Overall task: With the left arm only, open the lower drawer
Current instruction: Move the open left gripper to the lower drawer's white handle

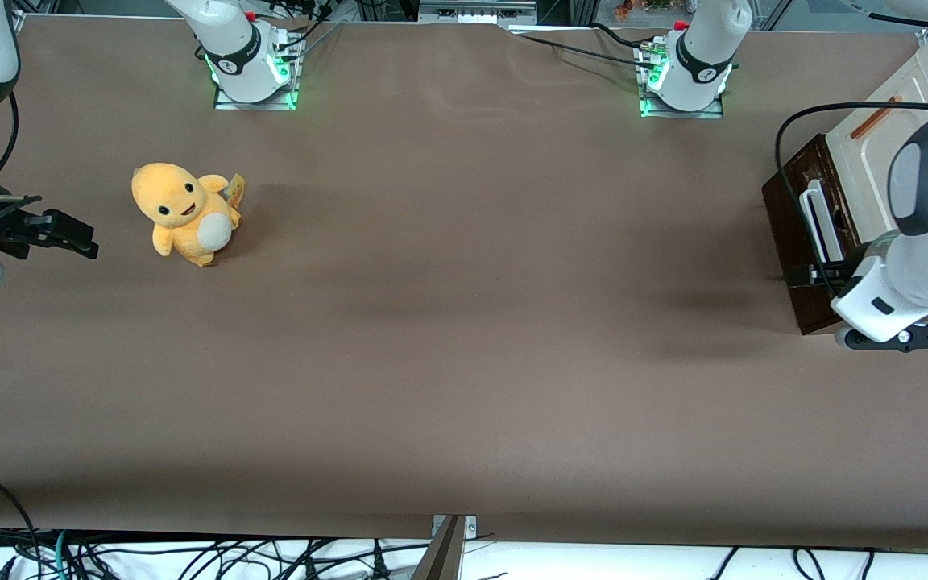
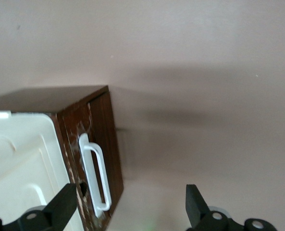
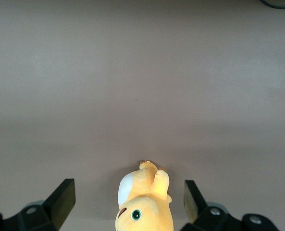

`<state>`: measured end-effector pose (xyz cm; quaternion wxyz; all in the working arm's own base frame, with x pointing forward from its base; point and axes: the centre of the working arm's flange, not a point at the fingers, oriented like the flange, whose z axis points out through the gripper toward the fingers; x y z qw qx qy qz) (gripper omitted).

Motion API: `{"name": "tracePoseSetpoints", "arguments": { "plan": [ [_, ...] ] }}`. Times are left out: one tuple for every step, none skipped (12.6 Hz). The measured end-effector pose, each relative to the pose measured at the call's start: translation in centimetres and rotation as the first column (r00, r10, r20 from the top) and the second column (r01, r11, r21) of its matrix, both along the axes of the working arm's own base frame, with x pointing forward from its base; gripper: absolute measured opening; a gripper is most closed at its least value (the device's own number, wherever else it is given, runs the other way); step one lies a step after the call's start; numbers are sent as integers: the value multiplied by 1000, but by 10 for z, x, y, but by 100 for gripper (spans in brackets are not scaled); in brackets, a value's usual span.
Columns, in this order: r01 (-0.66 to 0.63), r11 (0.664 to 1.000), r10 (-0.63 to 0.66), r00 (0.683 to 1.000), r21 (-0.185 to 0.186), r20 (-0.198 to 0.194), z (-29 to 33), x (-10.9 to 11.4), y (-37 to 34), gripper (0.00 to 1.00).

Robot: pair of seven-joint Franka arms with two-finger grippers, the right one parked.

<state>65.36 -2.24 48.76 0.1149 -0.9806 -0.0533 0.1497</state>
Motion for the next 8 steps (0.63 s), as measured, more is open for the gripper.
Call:
{"name": "tracePoseSetpoints", "arguments": {
  "plan": [
    [-26, 999, 26, 1000, 35, -7, -2, -2, -10, 100],
    [-29, 996, 30, 999, 81, -12, -5, -5, -21, 100],
    [-24, 992, 27, 999, 127, -18, -9, -7, -33, 100],
    [-23, 986, 26, 1000, 166, -17, -14, -9, -46, 100],
    [-25, 979, 29, 999, 204, -14, -20, -11, -58, 100],
    [-23, 969, 27, 1000, 247, -15, -27, -14, -69, 100],
    [-10, 956, 17, 1000, 293, -21, -37, -18, -78, 100],
    [11, 938, 1, 999, 346, -33, -48, -22, -85, 100]
  ]
}}
